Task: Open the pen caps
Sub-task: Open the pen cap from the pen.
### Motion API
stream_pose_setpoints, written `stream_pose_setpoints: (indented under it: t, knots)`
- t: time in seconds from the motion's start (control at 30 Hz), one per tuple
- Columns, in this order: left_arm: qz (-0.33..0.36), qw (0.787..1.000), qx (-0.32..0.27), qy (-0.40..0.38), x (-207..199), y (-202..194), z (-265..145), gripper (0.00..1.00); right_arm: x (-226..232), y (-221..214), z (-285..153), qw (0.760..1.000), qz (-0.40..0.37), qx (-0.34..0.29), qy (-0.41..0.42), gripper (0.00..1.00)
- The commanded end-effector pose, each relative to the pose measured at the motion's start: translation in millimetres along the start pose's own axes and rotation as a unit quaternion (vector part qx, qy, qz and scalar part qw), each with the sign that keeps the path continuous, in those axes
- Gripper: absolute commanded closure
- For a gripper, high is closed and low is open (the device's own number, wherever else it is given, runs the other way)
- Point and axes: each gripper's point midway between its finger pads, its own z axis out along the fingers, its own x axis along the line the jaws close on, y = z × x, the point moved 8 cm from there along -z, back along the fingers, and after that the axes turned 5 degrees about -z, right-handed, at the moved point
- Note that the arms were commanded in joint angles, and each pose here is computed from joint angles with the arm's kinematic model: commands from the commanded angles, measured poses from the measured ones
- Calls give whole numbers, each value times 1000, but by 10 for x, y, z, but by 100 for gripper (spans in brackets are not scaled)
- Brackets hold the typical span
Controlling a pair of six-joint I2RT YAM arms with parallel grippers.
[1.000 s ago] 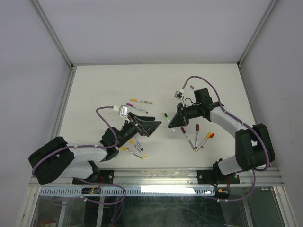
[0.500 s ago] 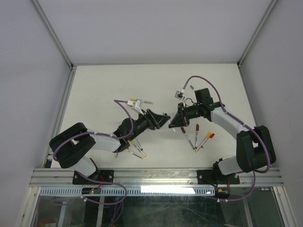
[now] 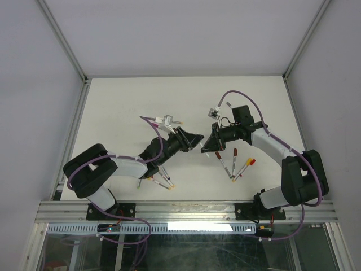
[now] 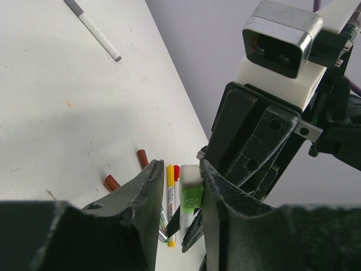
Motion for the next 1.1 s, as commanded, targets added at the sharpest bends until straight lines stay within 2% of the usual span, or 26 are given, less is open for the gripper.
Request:
stream_pose_setpoints:
  t: [0.0, 0.2, 0.23, 0.37, 0.67, 1.07]
  knots:
    - [1, 1000, -18, -17, -115, 89, 66, 71, 23, 168, -51, 999, -41, -18, -5, 100]
    - [7, 999, -23, -21, -134, 111, 57, 98, -9, 148, -46, 999, -38, -14, -13, 100]
    - [7, 999, -25, -24, -146, 117, 50, 100, -14, 150, -44, 999, -39, -14, -14, 100]
    - [21, 998, -55, -34, -172, 270, 39, 100, -17, 128, -29, 999, -37, -11, -13, 100]
    - [71, 983, -166, 4, -124, 1315, 286, 100, -43, 130, -7, 999, -29, 3, -35, 100]
    - [114, 967, -226, 23, -287, 1837, 437, 100, -112, 118, -12, 998, -9, 10, -54, 100]
